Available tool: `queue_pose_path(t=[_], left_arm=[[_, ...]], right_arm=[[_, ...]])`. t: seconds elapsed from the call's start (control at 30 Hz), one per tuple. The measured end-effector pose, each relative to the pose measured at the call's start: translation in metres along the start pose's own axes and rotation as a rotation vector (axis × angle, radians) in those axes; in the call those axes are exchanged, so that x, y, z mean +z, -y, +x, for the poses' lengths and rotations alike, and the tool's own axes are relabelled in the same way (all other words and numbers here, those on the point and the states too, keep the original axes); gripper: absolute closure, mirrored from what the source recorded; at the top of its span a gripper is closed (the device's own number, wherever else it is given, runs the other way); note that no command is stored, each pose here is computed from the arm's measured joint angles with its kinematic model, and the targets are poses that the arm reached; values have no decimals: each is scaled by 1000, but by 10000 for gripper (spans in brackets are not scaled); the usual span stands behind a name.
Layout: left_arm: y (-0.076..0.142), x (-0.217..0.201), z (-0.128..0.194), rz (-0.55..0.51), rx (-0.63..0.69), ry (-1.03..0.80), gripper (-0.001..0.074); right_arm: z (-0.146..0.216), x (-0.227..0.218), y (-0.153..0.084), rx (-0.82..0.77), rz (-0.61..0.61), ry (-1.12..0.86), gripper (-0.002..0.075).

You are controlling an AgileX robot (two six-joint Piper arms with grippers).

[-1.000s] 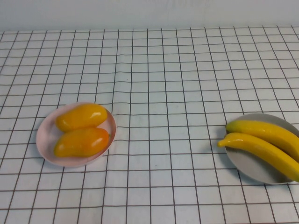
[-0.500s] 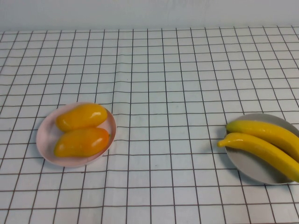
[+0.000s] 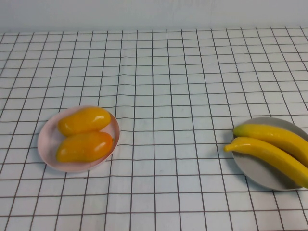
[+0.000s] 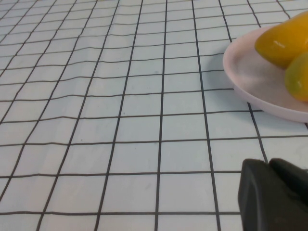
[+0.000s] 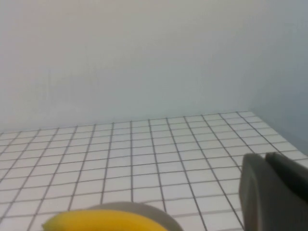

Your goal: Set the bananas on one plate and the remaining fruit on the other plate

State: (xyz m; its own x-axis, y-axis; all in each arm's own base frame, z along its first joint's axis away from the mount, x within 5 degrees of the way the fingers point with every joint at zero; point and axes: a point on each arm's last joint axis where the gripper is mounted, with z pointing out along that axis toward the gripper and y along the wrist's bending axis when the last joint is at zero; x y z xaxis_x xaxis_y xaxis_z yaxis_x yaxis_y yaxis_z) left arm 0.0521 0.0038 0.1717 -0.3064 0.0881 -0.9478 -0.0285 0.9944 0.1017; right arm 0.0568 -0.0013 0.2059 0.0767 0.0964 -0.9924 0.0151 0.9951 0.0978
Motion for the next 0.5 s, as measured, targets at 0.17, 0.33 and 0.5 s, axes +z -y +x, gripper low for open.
queue_pose_path(t=[0.17,0.33,0.5], left_arm=[[0,0,0,0,0,0,739],[0,0,0,0,0,0,739],[0,0,0,0,0,0,739]], right_arm=[[6,0,3,7,53,-61,741],[17,-2,4,36,63,-183,741],[33,-6,3,84,70,-361,741]])
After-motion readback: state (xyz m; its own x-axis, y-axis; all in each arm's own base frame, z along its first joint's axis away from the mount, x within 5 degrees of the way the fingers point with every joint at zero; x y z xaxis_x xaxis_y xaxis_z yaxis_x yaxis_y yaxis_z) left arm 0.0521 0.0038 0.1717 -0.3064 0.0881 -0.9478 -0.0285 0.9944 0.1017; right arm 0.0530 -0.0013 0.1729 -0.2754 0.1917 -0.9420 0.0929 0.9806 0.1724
